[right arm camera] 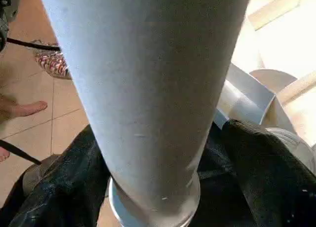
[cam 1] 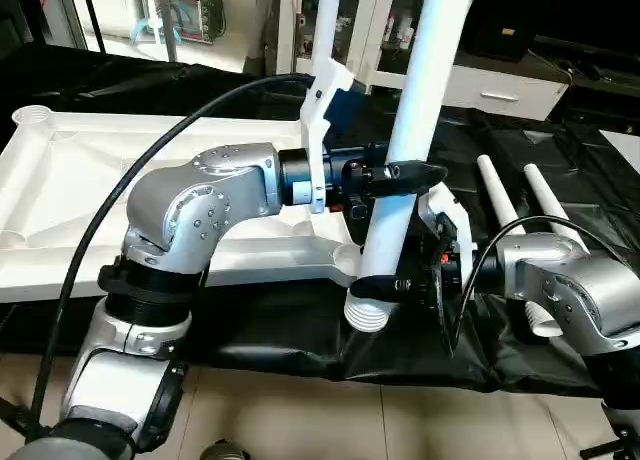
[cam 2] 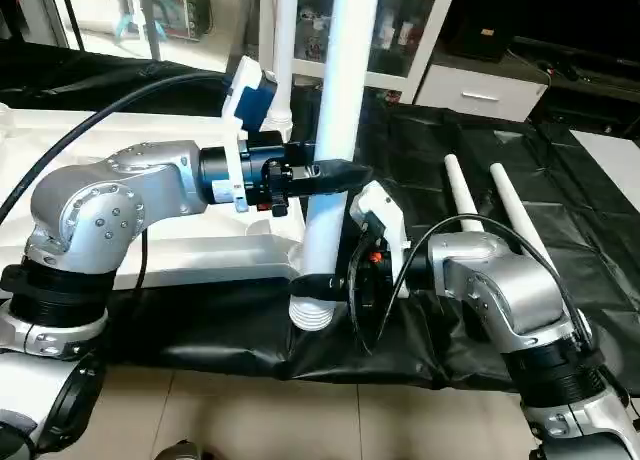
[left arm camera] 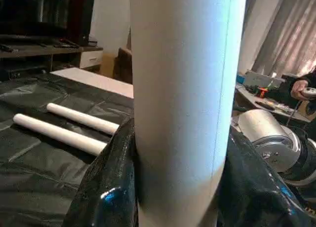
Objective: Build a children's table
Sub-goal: Pick table leg
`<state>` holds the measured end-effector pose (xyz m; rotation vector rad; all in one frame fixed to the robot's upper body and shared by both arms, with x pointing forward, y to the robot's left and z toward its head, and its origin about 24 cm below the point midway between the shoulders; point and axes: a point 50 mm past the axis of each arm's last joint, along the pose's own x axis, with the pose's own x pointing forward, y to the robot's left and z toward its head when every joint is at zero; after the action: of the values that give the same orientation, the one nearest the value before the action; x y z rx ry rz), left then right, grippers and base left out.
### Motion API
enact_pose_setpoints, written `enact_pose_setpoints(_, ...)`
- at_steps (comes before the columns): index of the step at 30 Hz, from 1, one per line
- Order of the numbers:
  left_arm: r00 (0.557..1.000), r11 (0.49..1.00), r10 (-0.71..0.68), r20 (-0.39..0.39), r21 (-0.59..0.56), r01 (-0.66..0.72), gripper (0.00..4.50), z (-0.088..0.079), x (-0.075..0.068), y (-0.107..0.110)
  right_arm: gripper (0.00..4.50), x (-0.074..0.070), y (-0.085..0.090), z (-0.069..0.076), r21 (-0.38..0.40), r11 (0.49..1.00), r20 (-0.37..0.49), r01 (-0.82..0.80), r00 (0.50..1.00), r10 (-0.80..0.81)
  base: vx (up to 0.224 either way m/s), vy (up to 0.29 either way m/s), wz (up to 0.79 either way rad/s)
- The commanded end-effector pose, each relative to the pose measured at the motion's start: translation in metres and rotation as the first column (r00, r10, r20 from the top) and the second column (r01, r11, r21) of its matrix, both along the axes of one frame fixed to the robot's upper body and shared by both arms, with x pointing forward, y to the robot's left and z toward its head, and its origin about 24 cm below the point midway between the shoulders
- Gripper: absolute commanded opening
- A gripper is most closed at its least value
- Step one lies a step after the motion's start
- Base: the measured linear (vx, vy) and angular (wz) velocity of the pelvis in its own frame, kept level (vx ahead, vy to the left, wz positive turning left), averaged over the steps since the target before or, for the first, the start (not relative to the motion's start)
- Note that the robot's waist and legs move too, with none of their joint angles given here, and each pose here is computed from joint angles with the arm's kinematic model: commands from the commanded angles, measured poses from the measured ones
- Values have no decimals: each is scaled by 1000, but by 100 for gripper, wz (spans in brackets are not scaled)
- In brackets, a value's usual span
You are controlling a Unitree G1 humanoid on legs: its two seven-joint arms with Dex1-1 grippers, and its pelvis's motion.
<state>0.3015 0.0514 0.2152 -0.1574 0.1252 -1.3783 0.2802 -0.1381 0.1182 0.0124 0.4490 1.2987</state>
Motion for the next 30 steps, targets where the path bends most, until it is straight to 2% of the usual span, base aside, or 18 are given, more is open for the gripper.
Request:
enact_pose_setpoints(1,998,999,-53,29,-4,53,179,7,-6,-9,326,5,-1,4,-12,1000,32,11,999,-11,0,0,0)
enact_pose_setpoints(13,998,999,-46,33,-16,46,179,9,-5,-10,229,4,-1,3,-14,1000,25,5,1000,-5,0,0,0)
enact_pose_setpoints(17,999,1000,1,34,1,-1,179,8,-2,-6,202,4,-2,3,-15,1000,28,9,1000,-9,0,0,0)
enact_pose_setpoints(19,1000,1000,-17,20,-1,17,249,9,-4,-5,194,4,-2,3,-15,1000,29,11,1000,-10,0,0,0)
enact_pose_setpoints(24,1000,1000,-21,18,-1,21,269,10,-4,-3,191,5,-4,3,-12,1000,33,16,999,-16,0,0,0)
enact_pose_setpoints(25,1000,1000,-18,15,-2,18,291,10,-3,-2,191,4,-4,3,-11,1000,35,17,999,-16,0,0,0)
enact_pose_setpoints(28,1000,1000,-4,8,-5,4,301,10,-1,-1,191,5,-4,4,-6,1000,40,20,999,-20,0,0,0)
enact_pose_setpoints(29,1000,1000,-5,7,-4,5,327,11,-1,0,191,5,-4,5,-4,1000,43,23,999,-23,0,0,0)
enact_pose_setpoints(30,1000,1000,-3,6,-4,3,335,11,-1,0,191,5,-4,5,-4,1000,44,24,999,-24,0,0,0)
